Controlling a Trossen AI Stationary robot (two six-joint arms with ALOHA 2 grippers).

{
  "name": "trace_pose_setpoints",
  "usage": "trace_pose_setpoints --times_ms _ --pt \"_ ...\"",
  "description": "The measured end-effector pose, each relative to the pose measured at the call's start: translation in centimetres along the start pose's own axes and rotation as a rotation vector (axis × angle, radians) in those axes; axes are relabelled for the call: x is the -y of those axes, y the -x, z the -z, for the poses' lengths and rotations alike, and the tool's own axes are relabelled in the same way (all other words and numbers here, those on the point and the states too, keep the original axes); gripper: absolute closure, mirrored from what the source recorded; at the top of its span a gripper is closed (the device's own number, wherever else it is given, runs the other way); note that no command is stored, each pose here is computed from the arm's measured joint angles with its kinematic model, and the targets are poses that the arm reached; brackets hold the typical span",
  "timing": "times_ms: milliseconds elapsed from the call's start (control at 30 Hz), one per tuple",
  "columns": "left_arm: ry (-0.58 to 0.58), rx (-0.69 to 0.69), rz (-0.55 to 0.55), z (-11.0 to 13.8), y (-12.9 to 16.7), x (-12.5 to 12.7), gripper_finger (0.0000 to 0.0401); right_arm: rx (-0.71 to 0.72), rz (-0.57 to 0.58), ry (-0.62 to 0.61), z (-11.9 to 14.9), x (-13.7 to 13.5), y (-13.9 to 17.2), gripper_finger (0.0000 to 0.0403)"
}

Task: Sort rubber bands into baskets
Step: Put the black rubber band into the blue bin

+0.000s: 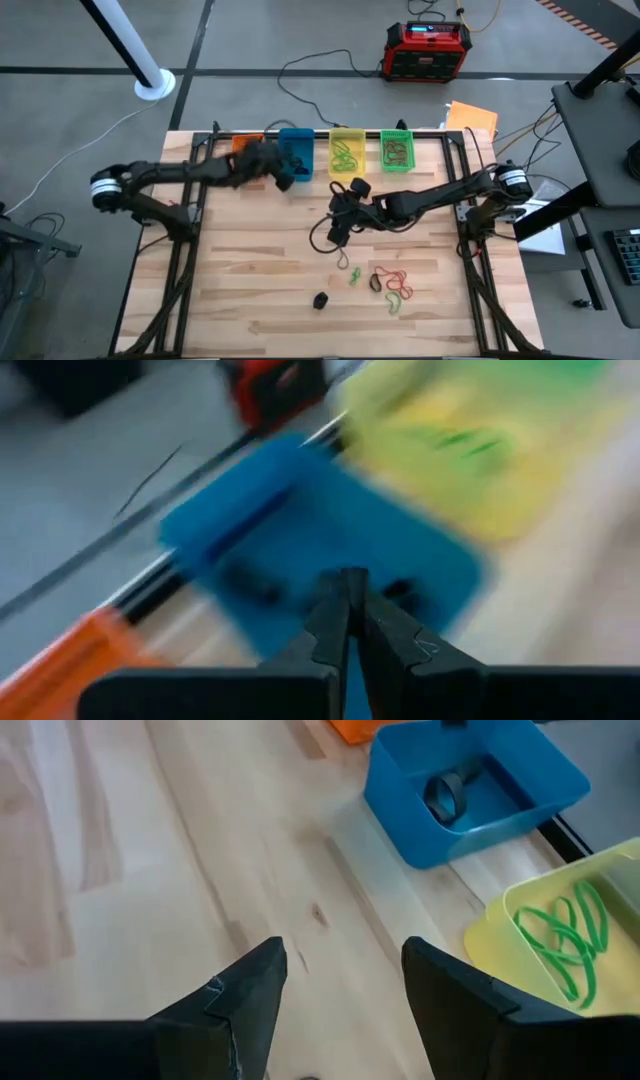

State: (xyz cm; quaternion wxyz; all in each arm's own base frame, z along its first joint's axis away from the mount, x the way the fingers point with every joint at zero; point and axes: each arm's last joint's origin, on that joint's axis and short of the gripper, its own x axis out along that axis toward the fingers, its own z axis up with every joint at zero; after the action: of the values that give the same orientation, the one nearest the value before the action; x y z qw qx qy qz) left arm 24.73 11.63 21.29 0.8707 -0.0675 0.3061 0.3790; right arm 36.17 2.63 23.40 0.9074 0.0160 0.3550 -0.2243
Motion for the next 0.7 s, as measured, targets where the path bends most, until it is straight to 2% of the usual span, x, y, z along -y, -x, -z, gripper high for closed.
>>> trace_pose_setpoints --times_ms 67,133,300,433,600,700 --pt "-0.009 -0.086 -0.03 -0.6 -0.9 -1.3 0.0401 -0.004 0.005 -0.005 0.1 0.2 -0.2 0.0206" --pt "-0.014 -0.114 -0.013 -1.5 -1.7 -2.0 0.0401 -0.005 0.01 -0.009 0.1 0.4 -0.3 0.0206" --pt "-0.068 -0.156 0.01 -2.8 -3.8 -2.2 0.0401 -0.014 0.017 -0.009 0.5 0.6 -0.6 0.0206" --pt "-0.056 -0.178 -0.013 -3.3 -5.0 -2.1 0.0398 -0.033 0.022 -0.007 1.2 0.7 -0.8 0.0206" --pt "-0.062 -0.225 -0.126 -2.9 -6.1 -2.3 0.0367 -0.07 0.03 -0.024 2.1 0.8 -1.0 0.0206" --pt "-0.067 -0.243 -0.141 -2.6 -6.4 -2.4 0.0339 -0.08 0.03 -0.021 2.4 0.8 -1.1 0.0206"
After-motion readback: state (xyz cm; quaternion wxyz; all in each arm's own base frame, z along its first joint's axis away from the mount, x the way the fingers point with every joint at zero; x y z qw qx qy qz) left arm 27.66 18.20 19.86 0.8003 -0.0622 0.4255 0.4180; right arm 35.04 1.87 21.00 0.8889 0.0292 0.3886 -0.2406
